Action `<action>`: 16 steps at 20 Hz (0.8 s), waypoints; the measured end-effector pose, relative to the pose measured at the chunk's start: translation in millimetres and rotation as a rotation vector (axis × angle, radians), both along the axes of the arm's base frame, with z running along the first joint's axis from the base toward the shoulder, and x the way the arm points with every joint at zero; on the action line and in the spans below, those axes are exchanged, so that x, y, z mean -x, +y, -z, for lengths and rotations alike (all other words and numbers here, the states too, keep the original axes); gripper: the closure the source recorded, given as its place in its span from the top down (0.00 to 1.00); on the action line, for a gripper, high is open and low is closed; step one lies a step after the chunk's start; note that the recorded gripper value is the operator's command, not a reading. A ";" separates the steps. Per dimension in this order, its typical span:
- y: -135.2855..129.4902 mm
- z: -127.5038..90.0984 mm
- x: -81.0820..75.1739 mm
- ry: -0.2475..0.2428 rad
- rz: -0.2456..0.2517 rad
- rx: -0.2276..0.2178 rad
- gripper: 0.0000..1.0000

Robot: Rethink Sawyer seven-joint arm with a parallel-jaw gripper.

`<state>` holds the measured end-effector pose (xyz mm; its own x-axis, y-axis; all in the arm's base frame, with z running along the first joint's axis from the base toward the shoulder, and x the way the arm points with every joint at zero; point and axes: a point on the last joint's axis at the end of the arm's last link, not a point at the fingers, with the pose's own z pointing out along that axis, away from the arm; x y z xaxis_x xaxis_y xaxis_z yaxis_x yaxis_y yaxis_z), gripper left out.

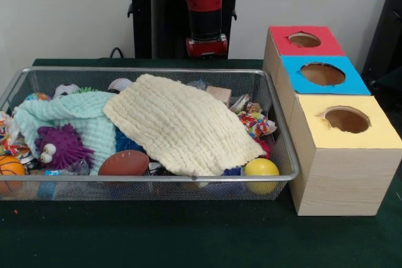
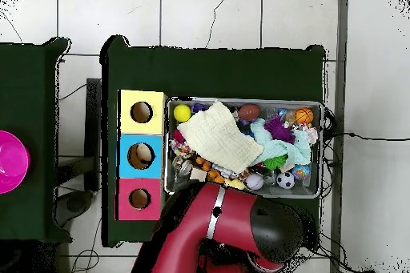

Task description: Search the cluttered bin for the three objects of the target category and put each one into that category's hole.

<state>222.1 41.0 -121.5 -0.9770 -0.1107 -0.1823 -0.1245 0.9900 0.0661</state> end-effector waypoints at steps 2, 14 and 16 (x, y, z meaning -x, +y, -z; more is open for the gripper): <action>1.0 0.8 1.5 -0.021 0.009 0.009 1.00; 28.1 6.3 2.6 -0.049 -0.017 0.348 1.00; 37.3 4.4 3.7 -0.066 -0.028 0.434 1.00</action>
